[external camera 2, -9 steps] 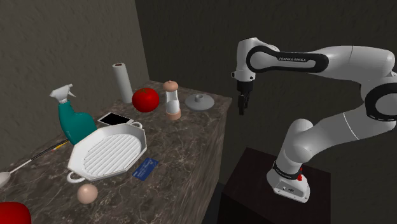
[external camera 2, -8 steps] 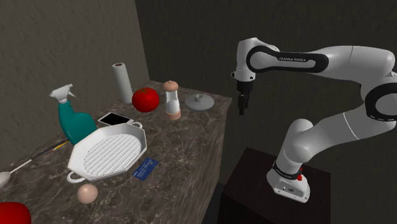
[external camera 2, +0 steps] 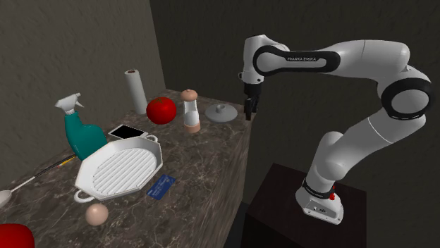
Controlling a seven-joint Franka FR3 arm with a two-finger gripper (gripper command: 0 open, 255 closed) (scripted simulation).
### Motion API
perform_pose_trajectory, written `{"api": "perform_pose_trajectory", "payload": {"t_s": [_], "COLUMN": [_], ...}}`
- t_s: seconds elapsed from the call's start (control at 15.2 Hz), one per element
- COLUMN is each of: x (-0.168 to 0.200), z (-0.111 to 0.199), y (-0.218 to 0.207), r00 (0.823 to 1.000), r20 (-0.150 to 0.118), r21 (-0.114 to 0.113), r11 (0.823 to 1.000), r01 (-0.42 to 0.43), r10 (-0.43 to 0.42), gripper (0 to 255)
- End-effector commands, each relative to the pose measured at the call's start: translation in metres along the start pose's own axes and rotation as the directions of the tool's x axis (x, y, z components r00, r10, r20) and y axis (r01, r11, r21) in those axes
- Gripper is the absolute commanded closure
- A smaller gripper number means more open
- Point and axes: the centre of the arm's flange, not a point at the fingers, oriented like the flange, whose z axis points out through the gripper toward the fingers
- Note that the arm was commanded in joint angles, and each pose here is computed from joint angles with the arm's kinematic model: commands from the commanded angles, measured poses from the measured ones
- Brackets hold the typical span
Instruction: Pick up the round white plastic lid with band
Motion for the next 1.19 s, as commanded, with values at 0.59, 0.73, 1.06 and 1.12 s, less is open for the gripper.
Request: {"api": "perform_pose_trajectory", "payload": {"t_s": [0.59,0.73,1.06,1.12], "x": [0.119,0.131,0.134,0.134], "z": [-0.06,-0.066,-0.04,-0.035], "y": [-0.033,-0.038,-0.035,-0.034], "r00": [0.997,0.996,0.996,0.996], "r20": [-0.082,-0.09,-0.09,-0.09], "r21": [-0.097,-0.108,-0.108,-0.108], "r11": [0.995,0.994,0.994,0.994], "r01": [0.01,0.01,0.01,0.01], "r10": [-0.018,-0.02,-0.02,-0.02], "gripper": [0,0,0,0]}}
